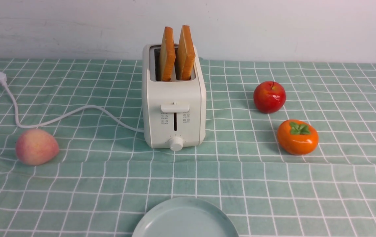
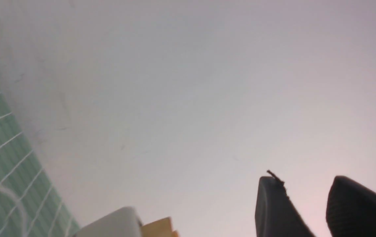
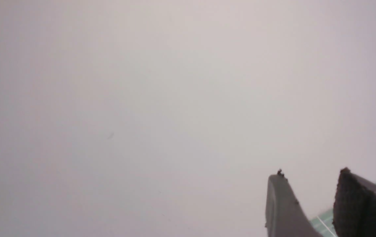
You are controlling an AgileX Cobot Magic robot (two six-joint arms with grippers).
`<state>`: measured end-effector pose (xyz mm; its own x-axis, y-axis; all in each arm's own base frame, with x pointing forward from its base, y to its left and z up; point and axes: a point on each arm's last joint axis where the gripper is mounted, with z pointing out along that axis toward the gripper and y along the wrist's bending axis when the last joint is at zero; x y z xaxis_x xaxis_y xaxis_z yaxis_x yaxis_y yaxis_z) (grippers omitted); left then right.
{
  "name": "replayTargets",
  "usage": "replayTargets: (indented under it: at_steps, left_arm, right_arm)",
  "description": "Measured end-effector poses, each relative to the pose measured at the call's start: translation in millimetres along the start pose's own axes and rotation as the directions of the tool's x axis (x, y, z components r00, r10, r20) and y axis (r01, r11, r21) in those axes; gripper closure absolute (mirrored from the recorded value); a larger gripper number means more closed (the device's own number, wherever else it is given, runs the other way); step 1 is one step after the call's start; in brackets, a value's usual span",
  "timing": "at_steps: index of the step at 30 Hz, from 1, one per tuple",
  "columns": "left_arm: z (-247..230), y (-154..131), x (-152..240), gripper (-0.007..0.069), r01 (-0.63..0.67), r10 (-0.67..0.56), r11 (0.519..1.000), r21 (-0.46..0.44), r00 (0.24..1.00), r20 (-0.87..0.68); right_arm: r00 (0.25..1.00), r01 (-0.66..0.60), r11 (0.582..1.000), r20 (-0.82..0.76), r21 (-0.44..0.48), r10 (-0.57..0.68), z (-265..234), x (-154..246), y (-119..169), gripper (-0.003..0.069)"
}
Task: Take toasted bread from bread machine on blue coffee table place on plate.
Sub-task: 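Grasp the toast slice in the toaster and pull it up out of the slot with the right gripper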
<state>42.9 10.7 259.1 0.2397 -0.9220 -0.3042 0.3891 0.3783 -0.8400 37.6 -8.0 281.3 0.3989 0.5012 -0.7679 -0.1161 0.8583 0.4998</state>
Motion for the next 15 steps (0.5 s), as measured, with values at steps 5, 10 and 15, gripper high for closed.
replayTargets:
  at_steps: [5,10,15]
  left_arm:
    - [8.5,-73.7,-24.4,0.039,-0.187,0.182,0.963,0.193,0.982,0.047]
    - [48.2,-130.5,-35.1,0.0388,-0.366,0.378,0.924,0.115,0.92,-0.107]
    - [83.9,-123.0,-19.6,0.0389,-0.54,0.429,0.836,-0.099,0.755,-0.496]
  right_arm:
    - [0.995,-0.023,0.998,-0.098,-0.056,0.018,23.4,-59.0,48.5,0.0419]
    - [0.957,0.025,0.999,-0.287,-0.046,-0.037,74.4,-94.2,83.0,0.0419]
    - [0.903,0.093,0.995,-0.42,-0.029,-0.096,112.2,-77.4,79.2,0.0419]
